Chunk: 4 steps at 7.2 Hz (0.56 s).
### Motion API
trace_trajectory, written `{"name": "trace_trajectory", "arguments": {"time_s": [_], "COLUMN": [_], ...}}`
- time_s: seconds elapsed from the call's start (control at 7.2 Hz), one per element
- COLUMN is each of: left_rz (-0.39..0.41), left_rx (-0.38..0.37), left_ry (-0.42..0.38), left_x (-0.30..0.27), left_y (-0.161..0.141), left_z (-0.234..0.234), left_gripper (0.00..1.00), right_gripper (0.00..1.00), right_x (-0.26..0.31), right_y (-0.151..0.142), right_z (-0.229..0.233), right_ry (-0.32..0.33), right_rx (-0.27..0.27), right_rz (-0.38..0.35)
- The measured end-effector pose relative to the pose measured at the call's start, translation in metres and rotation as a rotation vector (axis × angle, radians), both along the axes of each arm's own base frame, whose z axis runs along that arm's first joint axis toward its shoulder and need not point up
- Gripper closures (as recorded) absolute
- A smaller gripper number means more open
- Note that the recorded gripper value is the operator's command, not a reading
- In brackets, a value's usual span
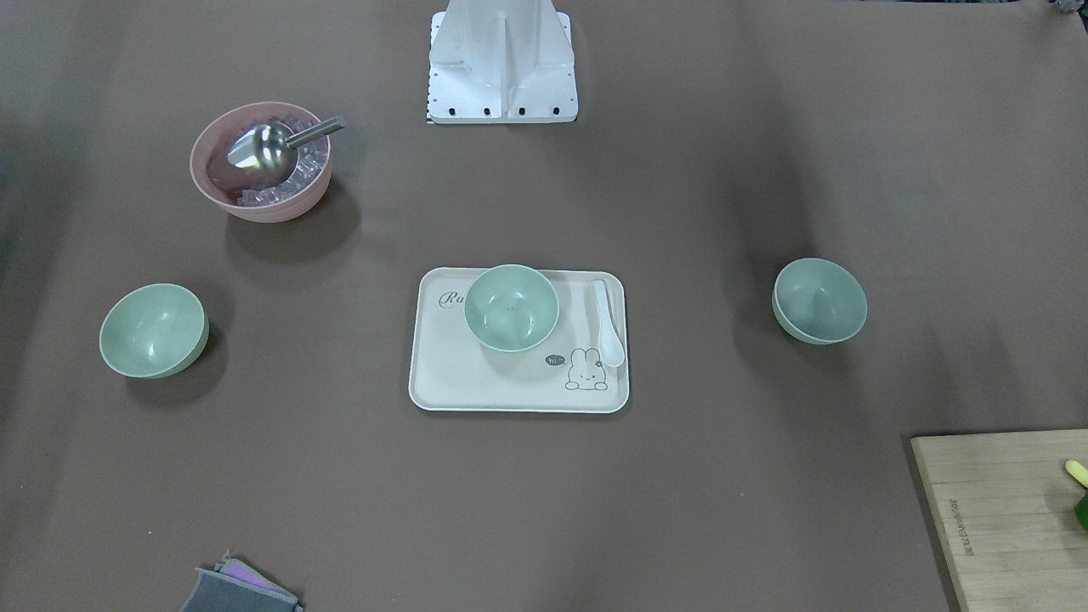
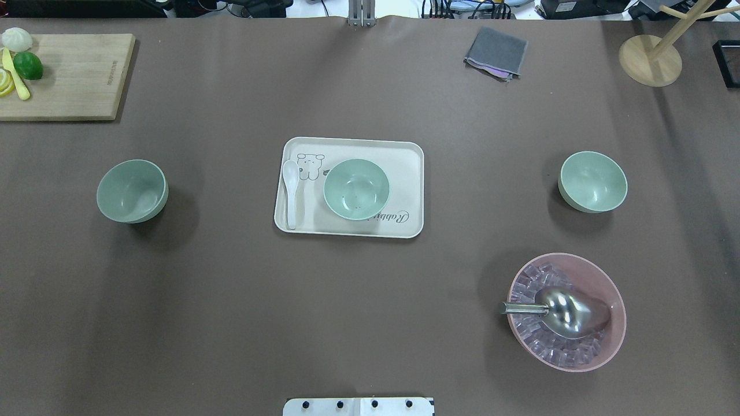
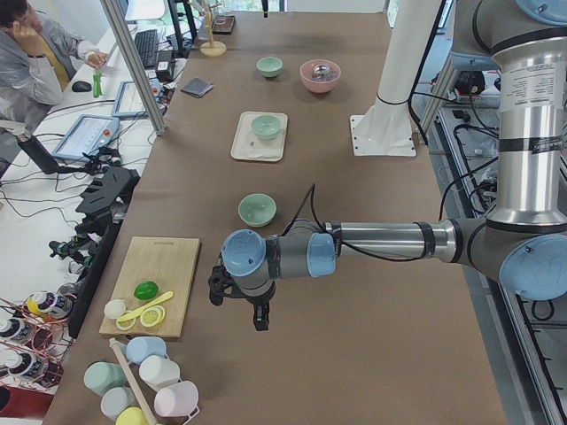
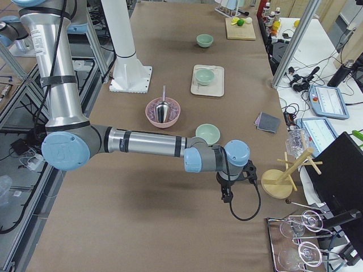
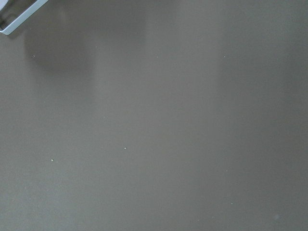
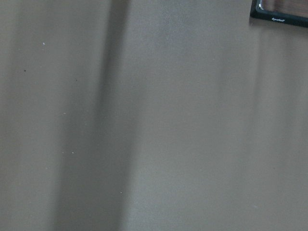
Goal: Stack green bowls together
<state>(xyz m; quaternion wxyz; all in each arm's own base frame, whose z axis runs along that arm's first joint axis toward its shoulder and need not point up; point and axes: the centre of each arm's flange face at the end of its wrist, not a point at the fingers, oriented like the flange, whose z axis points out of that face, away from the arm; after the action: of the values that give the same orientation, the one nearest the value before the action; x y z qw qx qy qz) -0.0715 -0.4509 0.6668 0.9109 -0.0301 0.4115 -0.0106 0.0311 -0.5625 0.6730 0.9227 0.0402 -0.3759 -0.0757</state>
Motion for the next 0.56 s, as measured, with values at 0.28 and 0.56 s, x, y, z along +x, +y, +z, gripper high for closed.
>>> {"name": "trace_trajectory", "arguments": {"time_s": [0.28, 0.56], "left_rz": [-0.001, 0.001], "left_rx": [0.035, 0.087], "left_ry": [0.011, 0.017], "left_x": [0.001, 0.002], "left_y": [-0.005, -0.009], "left_z": [-0.017, -0.034], "left_gripper": [0.02, 0.02], "right_gripper": [0.00, 0.00], "right_x": [0.000, 0.000], "right_y": [0.000, 0.000], "right_z": [0.000, -0.001], "right_ry": [-0.003, -0.004], "right_rx": [0.000, 0.002], "right_rz": [0.000, 0.000]}}
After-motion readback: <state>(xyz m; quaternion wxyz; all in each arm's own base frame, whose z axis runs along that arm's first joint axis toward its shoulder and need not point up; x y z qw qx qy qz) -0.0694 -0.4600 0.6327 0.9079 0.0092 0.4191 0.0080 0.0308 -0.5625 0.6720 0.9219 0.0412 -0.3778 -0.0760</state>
